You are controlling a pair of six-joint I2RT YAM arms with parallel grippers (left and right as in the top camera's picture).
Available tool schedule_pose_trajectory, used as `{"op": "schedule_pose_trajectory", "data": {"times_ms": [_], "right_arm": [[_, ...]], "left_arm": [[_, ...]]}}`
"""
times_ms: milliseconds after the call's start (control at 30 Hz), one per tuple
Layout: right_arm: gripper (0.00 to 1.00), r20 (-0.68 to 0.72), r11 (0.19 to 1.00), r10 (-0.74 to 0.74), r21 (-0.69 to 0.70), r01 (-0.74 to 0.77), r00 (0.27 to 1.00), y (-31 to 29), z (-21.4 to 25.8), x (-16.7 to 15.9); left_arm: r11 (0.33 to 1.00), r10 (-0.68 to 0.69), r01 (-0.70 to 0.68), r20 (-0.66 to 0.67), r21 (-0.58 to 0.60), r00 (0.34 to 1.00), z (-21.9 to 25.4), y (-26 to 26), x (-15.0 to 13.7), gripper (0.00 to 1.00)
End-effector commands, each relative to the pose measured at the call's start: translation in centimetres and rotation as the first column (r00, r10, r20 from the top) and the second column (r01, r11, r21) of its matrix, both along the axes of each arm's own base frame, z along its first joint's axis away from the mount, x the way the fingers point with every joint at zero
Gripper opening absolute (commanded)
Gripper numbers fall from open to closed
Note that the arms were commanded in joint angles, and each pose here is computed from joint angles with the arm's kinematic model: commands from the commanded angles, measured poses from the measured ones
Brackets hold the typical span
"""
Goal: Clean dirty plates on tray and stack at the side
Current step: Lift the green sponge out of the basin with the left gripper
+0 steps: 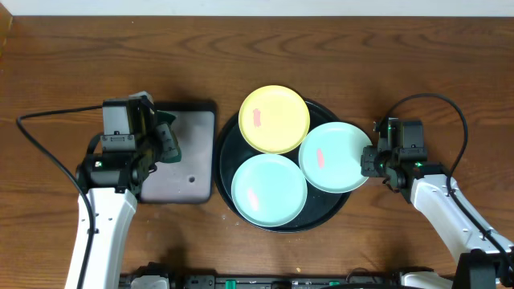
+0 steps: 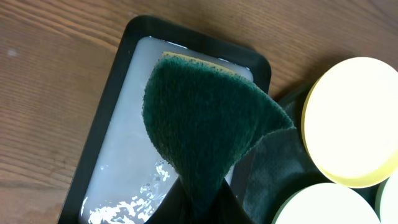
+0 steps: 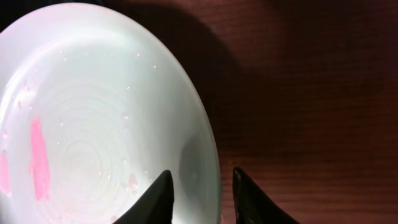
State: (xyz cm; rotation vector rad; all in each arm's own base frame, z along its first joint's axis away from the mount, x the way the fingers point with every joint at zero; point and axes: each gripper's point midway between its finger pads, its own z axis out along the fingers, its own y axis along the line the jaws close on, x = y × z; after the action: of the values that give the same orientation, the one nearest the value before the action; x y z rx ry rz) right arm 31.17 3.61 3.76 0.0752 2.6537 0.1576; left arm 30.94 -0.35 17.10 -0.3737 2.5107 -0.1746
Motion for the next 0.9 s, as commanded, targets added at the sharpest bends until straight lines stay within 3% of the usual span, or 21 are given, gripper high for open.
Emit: {"op": "schedule_pose_trajectory", "data": {"times_ms": [0,100,367,700,867], "right_arm": [[0.33,-0.017,1.0,-0.003,0.008,0.003,1.0,0.03,-0.48,-0.33],[0.38,-0.017,1.0,-0.003,0.008,0.003,1.0,0.03,-0.48,-0.32],[0.37,-0.016,1.0,-0.005,0.004,0.005,1.0,-0.04,-0.47,-0.29],[0.24,-0.009,1.0,-0.01,-0.005,0.01,1.0,-0.22,-0.42,-0.15],[0.22,-0.008,1.0,-0.011,-0.006,0.011,1.0,-0.24,-0.41,-0.12]], "left_arm": [[1.0,-0.008,0.008,-0.005,0.013,1.0,-0.2,0.19,0.33,0.07],[1.0,-0.008,0.008,-0.019,0.013,1.0,-0.64,0.19,0.43,0.07],[1.0,-0.008,0.008,-0.025,0.012,1.0,-0.84,0.19,0.53,0.07],[1.0,-0.007,0.008,-0.014,0.013,1.0,-0.7,0.2,0.77,0.07],[1.0,-0.007,0.007,-0.013,0.013,1.0,-0.69,0.2,0.78,0.07]]}}
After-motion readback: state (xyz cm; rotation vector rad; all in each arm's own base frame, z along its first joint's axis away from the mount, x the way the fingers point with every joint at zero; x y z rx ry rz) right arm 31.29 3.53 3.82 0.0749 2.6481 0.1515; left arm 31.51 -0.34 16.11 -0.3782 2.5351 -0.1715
